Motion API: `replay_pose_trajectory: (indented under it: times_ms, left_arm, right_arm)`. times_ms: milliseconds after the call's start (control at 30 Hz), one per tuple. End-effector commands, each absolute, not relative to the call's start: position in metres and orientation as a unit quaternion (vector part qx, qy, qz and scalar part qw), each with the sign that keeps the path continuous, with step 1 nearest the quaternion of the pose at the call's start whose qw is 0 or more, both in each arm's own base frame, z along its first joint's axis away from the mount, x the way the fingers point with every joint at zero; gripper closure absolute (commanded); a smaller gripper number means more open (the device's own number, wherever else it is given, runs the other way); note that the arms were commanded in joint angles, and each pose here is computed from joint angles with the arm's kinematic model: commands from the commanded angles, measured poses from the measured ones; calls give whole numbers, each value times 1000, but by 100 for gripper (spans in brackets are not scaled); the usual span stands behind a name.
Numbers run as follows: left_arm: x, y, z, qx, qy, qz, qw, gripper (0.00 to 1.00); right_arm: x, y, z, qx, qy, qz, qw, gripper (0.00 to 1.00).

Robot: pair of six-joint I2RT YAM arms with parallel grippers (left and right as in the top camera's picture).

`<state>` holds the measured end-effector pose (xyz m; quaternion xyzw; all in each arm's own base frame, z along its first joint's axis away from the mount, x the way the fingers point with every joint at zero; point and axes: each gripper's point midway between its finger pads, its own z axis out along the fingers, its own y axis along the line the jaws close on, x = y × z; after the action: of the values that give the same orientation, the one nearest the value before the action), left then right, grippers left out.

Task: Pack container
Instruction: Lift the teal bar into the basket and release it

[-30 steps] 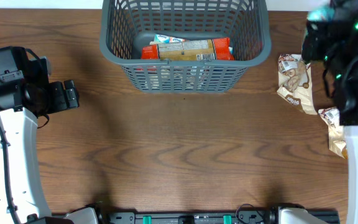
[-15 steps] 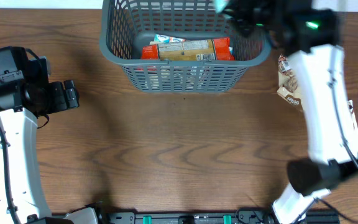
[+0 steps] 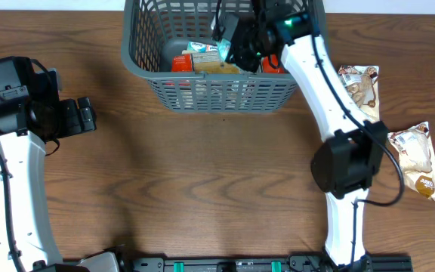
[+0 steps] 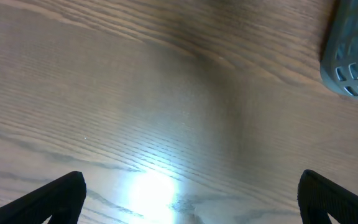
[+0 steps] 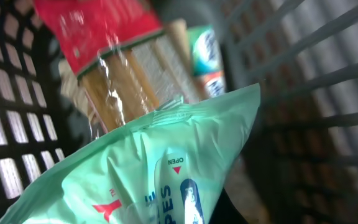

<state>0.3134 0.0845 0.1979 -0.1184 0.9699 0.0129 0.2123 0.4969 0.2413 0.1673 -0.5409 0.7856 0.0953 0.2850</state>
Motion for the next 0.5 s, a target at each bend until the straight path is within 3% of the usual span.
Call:
replay_pose_trajectory:
  times_ms: [0,33,133,167,200,333,467]
  left_arm:
    - [311,85,203,-122,968,14,220,1]
    - [311,85,203,-122,968,14,220,1]
    - [311,85,203,-122,968,14,220,1]
    - [311,85,203,-122,968,14,220,1]
    - [311,85,203,-122,968,14,220,1]
    - [311,85,203,-122,968,14,220,1]
    - [310,84,203,-122,968,14,218,1]
  right_arm:
    - [500,246,163,-532,792,102,283,83]
    - [500,245,163,-525,796,104,282,64]
    - [499,243,162,-514,805,108,276,45]
    - [498,243,162,-506,810,111,274,14]
    - [498,243,163,-501,813,113,274,1]
    - [497,243,179,-493,813,114,289,1]
    - [512,233,236,-465,800,102,364,1]
